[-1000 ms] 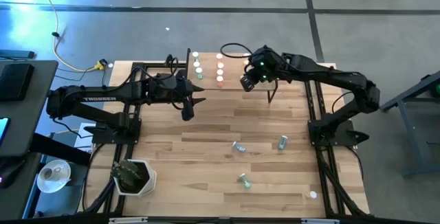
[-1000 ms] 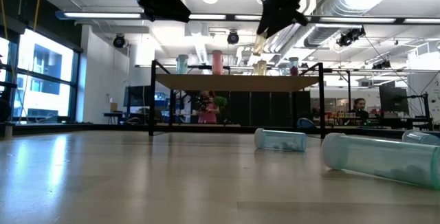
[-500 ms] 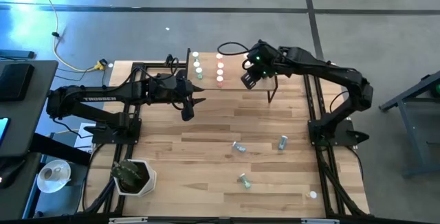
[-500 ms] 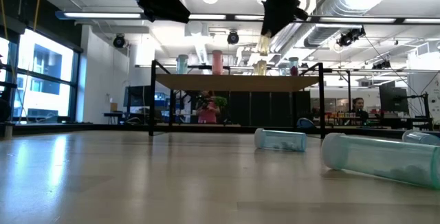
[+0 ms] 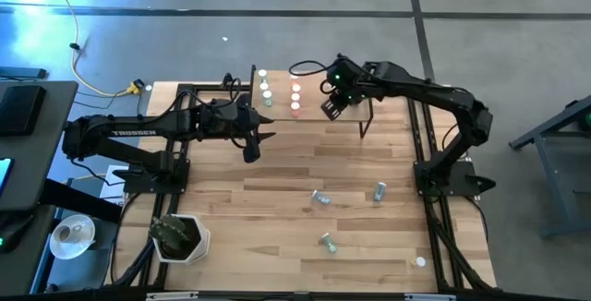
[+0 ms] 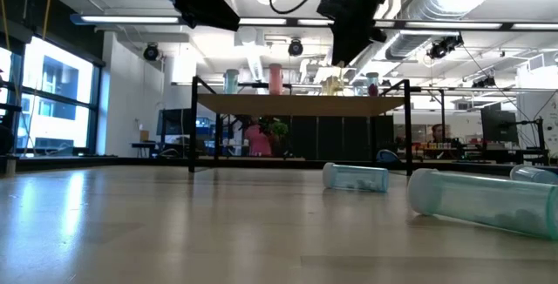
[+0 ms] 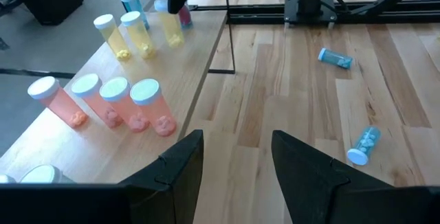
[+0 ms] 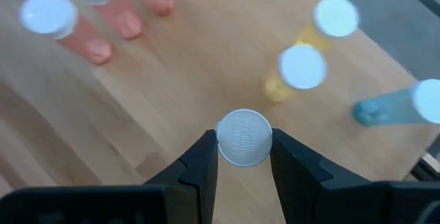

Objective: Pick and place medicine bottles onto shelf by color
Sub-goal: Align the yellow pill bottle with the yellow pill bottle

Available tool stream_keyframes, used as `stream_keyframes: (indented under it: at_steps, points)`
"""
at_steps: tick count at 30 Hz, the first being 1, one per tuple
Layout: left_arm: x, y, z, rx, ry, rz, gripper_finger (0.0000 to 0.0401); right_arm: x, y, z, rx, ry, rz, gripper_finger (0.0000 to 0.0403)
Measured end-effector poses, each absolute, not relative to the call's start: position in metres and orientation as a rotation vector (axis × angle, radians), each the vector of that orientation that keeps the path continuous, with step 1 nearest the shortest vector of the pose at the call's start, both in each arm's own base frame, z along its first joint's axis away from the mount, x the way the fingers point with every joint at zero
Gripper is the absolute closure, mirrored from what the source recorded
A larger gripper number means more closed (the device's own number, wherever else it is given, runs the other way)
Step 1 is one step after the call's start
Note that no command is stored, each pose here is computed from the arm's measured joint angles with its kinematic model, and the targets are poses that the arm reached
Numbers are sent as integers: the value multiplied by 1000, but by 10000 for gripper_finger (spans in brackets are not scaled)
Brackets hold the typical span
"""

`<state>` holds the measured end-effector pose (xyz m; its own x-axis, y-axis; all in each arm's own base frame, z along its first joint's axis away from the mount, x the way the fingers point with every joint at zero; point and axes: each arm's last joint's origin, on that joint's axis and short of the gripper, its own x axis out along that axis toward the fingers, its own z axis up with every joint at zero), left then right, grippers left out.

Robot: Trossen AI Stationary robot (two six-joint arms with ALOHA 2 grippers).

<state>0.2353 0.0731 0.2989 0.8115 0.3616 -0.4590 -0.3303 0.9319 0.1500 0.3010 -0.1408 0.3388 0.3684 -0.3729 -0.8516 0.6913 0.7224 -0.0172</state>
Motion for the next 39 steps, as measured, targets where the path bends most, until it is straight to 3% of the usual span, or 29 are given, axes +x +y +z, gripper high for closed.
stream_keyframes:
  at_steps: [39]
  points:
    - [235,73,298,60,518,370,240,307,-156,324,469,998,-716,298]
